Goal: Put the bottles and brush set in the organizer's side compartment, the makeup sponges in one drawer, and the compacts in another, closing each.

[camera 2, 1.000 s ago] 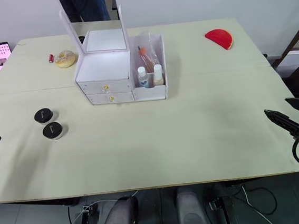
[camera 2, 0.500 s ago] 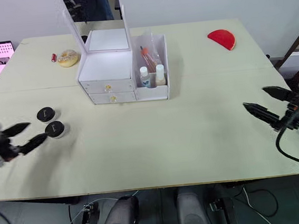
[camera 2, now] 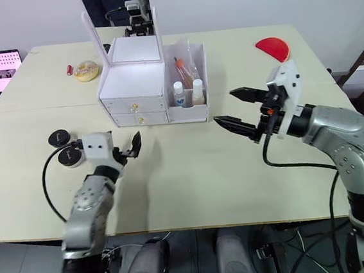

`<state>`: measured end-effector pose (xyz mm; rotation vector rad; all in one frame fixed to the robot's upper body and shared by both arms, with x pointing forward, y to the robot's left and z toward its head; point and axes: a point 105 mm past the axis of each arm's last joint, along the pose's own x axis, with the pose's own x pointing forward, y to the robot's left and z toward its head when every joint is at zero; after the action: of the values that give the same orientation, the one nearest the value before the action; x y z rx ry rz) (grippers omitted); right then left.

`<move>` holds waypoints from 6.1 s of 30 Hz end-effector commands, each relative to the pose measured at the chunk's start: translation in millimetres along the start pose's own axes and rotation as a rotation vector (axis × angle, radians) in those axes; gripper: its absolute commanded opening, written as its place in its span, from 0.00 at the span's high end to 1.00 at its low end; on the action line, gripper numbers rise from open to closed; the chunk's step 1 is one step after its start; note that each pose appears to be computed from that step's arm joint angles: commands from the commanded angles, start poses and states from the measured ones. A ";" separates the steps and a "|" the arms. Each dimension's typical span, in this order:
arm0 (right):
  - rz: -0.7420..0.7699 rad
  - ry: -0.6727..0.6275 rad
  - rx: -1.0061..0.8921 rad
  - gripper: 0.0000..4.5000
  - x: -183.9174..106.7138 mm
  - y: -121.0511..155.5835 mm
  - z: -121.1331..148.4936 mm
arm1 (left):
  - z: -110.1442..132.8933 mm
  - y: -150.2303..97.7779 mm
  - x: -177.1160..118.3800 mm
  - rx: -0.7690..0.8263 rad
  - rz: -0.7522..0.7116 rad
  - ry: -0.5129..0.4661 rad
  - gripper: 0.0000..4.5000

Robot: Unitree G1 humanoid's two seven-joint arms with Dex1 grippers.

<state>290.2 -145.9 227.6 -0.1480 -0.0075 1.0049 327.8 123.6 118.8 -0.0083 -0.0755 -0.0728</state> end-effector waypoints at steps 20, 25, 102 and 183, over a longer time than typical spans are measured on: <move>0.008 -0.026 -0.031 0.00 4.1 12.1 6.7 | 1.2 -11.2 36.7 0.025 -0.015 -0.054 0.01; -0.003 -0.029 -0.035 0.00 2.7 11.4 7.4 | -2.6 -14.1 36.7 0.017 -0.027 -0.039 0.12; -0.022 -0.022 -0.067 0.00 -1.3 8.6 13.2 | -27.7 2.7 -64.6 0.188 -0.233 0.050 0.94; 0.274 -0.144 -0.095 0.00 9.1 34.8 42.0 | 7.1 162.6 -86.6 0.076 0.040 0.230 0.00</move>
<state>263.6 -116.6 258.3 -0.1395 -0.1330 1.2779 250.4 292.7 114.2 0.0432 0.1613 -0.0617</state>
